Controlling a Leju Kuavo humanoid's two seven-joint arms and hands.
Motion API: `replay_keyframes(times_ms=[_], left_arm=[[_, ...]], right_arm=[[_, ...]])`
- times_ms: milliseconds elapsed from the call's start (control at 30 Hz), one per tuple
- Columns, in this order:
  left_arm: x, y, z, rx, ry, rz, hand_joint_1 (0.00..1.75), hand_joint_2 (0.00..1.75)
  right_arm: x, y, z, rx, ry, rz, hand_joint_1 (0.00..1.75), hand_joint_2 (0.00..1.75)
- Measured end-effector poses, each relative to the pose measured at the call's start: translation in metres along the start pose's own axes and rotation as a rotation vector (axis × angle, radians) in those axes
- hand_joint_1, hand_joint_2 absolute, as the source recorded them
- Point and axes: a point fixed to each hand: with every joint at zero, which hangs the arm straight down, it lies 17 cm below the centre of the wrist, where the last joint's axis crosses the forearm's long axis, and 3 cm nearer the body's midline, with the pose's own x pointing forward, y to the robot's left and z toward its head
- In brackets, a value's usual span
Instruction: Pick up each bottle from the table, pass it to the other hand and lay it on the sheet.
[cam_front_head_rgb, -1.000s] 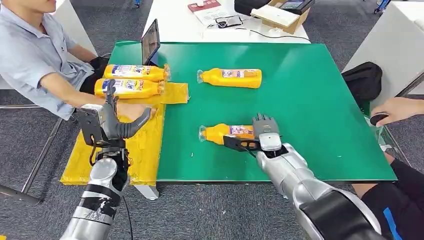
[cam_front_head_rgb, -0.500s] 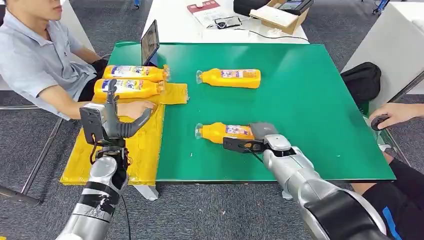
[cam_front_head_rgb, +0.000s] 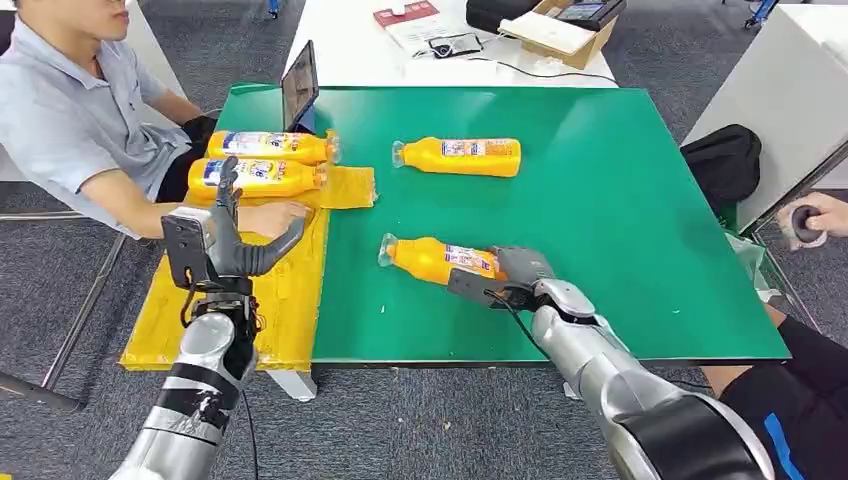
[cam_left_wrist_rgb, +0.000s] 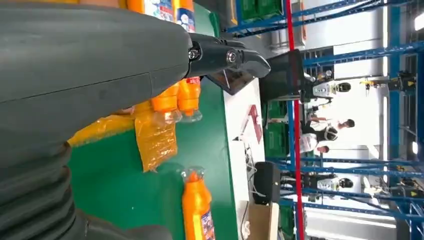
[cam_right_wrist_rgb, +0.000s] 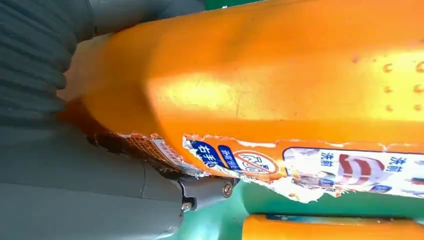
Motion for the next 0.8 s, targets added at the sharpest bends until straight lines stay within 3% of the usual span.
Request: replay_keyframes(times_ms=[233, 333, 400, 467, 600, 700, 800], left_arm=[[0.0, 0.0, 0.0, -0.002, 0.0, 0.003, 0.0, 1.75], [-0.001, -0.001, 0.003, -0.004, 0.009, 0.022, 0.0, 1.75], [-0.004, -0.002, 0.006, 0.002, 0.021, 0.061, 0.0, 1.75], [-0.006, 0.001, 0.013, 0.037, 0.023, 0.083, 0.0, 1.75], [-0.016, -0.008, 0.039, 0.072, 0.073, 0.177, 0.0, 1.75], [-0.022, -0.043, 0.071, -0.017, 0.133, 0.302, 0.0, 1.75], [-0.02, -0.075, 0.102, -0.112, 0.17, 0.415, 0.0, 1.75]], right_arm=[[0.004, -0.004, 0.0, -0.034, -0.024, -0.05, 1.75, 1.75], [0.022, -0.011, 0.003, -0.104, -0.108, -0.186, 1.73, 1.75], [0.036, -0.013, 0.006, -0.151, -0.163, -0.313, 1.59, 1.75], [0.05, -0.017, 0.01, -0.196, -0.207, -0.454, 1.62, 1.75], [0.074, -0.03, 0.024, -0.321, -0.293, -0.666, 1.71, 1.75], [0.092, -0.049, 0.044, -0.456, -0.359, -0.771, 1.59, 1.75], [0.107, -0.061, 0.062, -0.534, -0.403, -0.808, 1.57, 1.75]])
